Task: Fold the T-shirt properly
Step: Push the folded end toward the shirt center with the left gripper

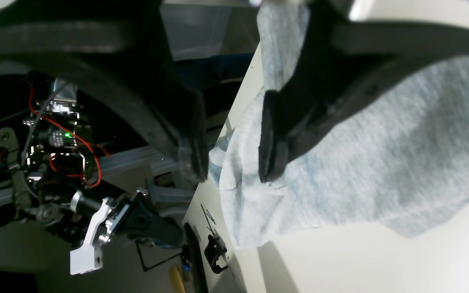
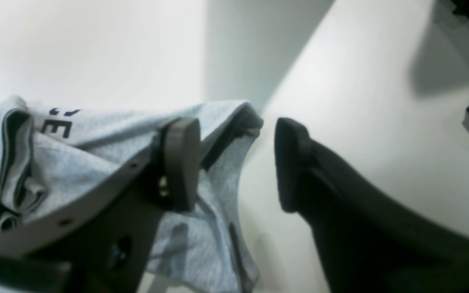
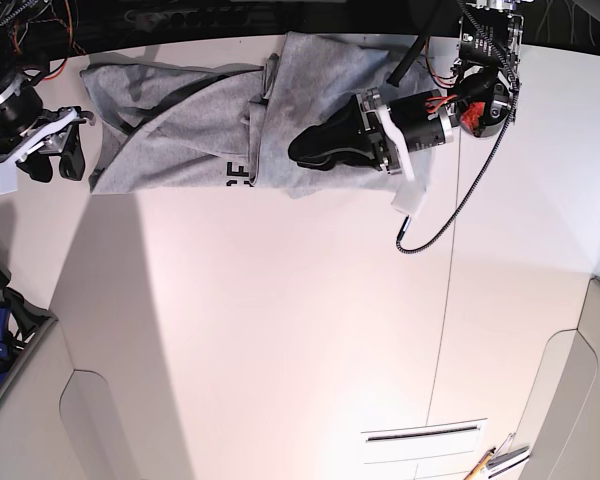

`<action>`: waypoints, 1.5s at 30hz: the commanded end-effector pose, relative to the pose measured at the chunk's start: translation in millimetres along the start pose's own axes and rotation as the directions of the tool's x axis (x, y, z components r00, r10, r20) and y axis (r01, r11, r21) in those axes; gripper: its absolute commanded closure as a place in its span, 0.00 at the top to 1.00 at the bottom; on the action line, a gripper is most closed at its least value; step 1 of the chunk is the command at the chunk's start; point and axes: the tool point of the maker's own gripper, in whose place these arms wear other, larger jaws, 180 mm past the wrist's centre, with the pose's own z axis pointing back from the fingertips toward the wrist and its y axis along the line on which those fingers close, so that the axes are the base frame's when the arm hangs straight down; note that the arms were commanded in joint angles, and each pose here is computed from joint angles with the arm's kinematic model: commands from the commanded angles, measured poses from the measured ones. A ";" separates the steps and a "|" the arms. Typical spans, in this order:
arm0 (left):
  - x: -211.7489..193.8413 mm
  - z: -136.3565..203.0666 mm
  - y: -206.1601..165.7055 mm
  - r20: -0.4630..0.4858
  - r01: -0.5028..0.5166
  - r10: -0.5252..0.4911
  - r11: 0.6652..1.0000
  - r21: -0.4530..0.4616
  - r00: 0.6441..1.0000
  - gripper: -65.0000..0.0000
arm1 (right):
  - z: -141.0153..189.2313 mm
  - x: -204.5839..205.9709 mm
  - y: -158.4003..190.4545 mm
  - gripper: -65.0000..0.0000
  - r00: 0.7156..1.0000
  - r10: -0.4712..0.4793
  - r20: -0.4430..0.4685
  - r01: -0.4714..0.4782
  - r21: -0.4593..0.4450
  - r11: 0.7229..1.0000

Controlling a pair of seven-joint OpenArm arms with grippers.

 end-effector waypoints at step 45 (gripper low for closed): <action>36.1 23.1 9.4 0.088 0.060 -0.065 0.997 0.055 0.994 0.37 | -58.9 -72.1 24.6 0.39 0.887 -0.402 -0.229 0.458 0.319 0.830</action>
